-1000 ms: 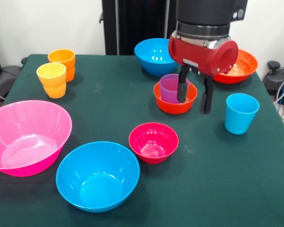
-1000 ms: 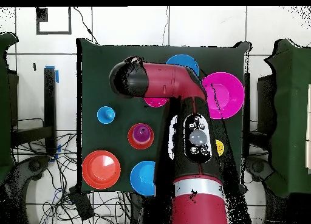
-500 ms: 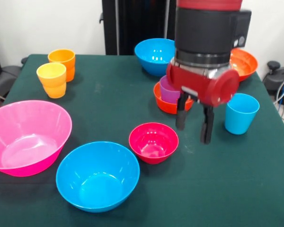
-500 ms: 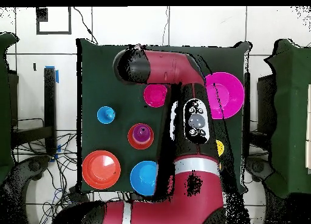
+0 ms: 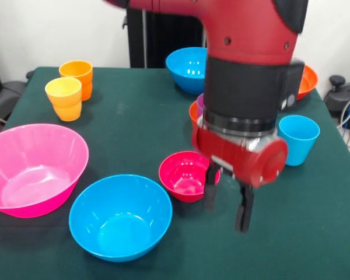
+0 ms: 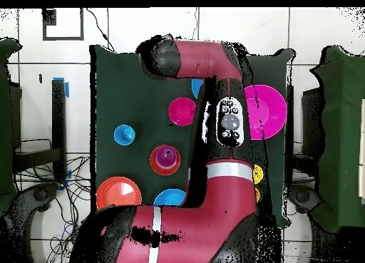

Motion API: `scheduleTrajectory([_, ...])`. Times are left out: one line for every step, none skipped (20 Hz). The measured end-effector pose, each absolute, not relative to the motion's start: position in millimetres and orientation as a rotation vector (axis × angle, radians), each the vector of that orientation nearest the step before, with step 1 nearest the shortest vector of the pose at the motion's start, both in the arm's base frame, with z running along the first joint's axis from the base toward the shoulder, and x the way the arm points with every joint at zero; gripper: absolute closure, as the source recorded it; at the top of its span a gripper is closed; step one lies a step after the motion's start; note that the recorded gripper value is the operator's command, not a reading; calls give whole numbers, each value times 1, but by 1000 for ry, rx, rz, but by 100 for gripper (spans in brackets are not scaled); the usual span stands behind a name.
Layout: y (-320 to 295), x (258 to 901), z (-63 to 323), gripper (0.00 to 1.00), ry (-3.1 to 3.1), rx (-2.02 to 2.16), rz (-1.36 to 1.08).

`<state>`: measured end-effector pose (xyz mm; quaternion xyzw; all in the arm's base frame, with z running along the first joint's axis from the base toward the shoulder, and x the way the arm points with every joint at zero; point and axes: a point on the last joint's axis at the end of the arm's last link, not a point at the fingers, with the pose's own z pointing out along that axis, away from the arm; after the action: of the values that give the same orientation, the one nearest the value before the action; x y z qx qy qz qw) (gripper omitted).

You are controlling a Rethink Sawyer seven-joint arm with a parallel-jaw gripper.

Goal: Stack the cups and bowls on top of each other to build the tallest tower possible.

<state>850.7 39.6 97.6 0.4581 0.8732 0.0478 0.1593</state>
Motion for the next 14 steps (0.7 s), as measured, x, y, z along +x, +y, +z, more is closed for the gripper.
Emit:
scheduleTrajectory([39, 855, 92, 0, 2498, 1300, 133])
scheduleTrajectory([38, 858, 87, 0, 2502, 1294, 129])
scheduleTrajectory([37, 859, 86, 0, 2504, 1291, 127])
scheduleTrajectory([35, 862, 77, 0, 2514, 1283, 115])
scheduleTrajectory([35, 862, 72, 0, 2521, 1280, 109])
scheduleTrajectory([35, 861, 69, 0, 2525, 1281, 106])
scheduleTrajectory([35, 859, 63, 0, 2538, 1286, 98])
scheduleTrajectory([35, 857, 60, 0, 2547, 1290, 93])
scheduleTrajectory([36, 854, 58, 0, 2556, 1295, 88])
scheduleTrajectory([37, 852, 56, 0, 2566, 1299, 84])
scheduleTrajectory([37, 849, 55, 0, 2577, 1306, 79])
scheduleTrajectory([38, 846, 55, 0, 2588, 1313, 75])
scheduleTrajectory([39, 843, 55, 0, 2600, 1320, 71])
scheduleTrajectory([41, 838, 56, 0, 2618, 1333, 64])
